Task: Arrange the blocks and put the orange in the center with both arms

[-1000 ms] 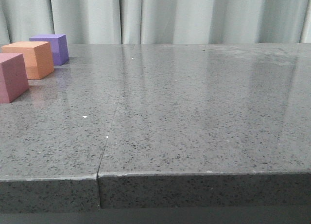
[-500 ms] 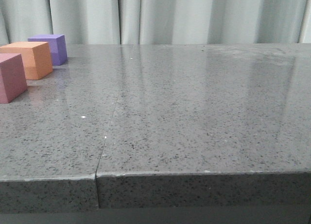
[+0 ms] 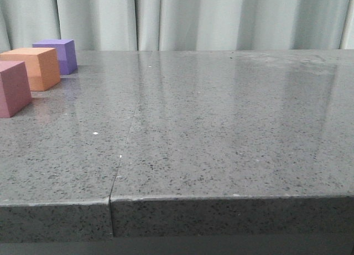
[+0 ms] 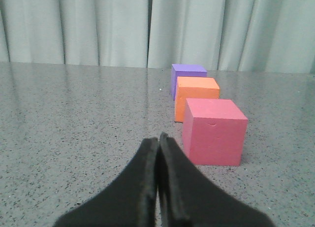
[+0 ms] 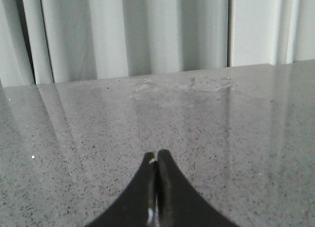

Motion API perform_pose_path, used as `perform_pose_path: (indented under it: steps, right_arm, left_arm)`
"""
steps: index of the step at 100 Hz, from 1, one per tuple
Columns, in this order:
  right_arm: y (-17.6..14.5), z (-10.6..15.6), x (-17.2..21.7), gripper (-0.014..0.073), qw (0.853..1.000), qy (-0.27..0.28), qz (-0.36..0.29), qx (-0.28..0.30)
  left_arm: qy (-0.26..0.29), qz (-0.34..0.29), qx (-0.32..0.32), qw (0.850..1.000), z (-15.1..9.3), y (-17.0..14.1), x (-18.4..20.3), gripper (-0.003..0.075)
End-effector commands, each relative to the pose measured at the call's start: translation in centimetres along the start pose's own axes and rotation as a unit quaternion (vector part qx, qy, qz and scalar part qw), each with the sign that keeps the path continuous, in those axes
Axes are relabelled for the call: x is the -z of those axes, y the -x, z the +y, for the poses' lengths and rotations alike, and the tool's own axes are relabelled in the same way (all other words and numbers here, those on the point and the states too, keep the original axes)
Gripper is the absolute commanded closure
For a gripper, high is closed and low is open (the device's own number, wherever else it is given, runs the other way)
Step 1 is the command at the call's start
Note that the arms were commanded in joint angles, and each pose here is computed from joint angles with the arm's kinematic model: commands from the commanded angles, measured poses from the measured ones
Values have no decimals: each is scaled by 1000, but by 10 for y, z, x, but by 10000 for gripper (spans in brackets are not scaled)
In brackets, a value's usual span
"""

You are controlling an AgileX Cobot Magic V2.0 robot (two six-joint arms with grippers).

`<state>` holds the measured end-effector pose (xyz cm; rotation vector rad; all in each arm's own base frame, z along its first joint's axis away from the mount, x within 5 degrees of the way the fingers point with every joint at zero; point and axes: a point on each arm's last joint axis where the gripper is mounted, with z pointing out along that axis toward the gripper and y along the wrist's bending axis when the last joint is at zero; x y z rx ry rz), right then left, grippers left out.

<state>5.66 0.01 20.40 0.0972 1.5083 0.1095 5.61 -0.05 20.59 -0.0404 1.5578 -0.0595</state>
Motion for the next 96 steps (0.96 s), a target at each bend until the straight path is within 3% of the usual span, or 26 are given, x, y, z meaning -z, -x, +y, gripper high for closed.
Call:
perform_pose_path:
  steps: [1, 17, 96]
  right_arm:
    - [9, 1, 3, 664, 999, 5, -32, -3]
    - [2, -1, 2, 664, 1000, -8, 5, -6]
    - [2, -1, 2, 664, 1000, -8, 5, -11]
  left_arm:
    - [-4, -37, 3, 999, 0, -4, 1, 741]
    - [-4, -37, 3, 999, 0, -4, 1, 741]
    - [-4, -37, 3, 999, 0, -4, 1, 741]
